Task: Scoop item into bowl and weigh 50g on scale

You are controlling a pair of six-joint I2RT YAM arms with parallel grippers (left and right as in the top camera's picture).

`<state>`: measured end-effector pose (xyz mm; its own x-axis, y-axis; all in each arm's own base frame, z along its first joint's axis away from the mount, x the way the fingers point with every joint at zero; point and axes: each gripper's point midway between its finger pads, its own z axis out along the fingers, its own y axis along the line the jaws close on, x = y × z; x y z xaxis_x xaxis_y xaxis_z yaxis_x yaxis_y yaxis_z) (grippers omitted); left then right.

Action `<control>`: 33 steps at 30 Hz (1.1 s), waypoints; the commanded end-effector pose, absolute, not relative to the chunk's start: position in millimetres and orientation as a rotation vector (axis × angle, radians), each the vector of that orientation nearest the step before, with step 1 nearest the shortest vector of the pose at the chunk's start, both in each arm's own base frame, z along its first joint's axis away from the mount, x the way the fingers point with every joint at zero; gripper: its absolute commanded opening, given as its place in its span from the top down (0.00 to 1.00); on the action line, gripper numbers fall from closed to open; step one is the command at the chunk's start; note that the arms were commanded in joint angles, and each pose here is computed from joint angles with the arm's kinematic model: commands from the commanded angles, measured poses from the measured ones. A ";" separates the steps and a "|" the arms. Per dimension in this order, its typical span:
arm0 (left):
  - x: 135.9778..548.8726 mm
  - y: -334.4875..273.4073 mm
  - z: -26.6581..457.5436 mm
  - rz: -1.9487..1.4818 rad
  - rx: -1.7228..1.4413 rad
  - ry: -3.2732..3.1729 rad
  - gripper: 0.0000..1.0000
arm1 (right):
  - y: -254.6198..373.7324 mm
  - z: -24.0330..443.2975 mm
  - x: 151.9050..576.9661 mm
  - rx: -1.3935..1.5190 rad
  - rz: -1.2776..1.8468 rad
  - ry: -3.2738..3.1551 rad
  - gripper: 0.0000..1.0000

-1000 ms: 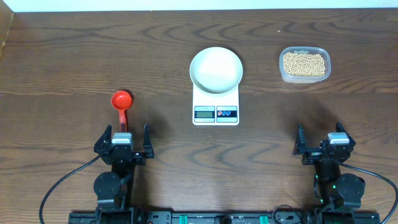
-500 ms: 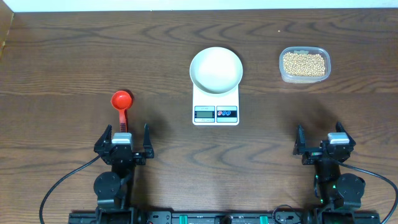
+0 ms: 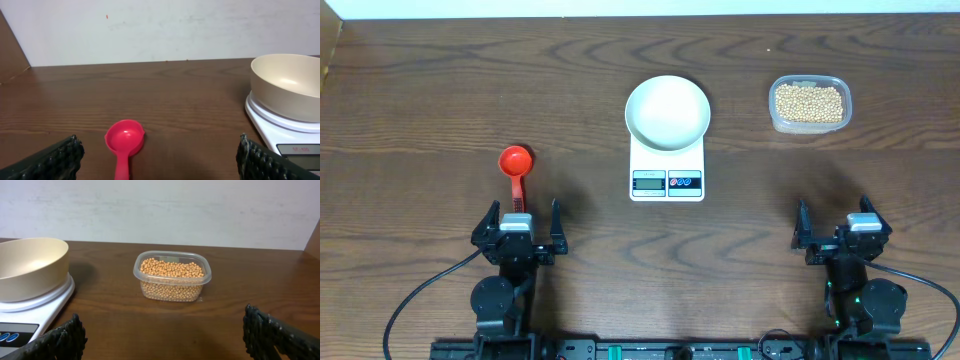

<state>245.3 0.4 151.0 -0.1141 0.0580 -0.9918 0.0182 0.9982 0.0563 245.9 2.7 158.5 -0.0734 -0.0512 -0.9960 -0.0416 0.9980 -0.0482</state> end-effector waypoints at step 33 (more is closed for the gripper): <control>245.0 0.9 132.6 0.026 0.047 1.749 0.00 | -0.4 158.0 245.9 -0.063 -0.024 1.641 0.01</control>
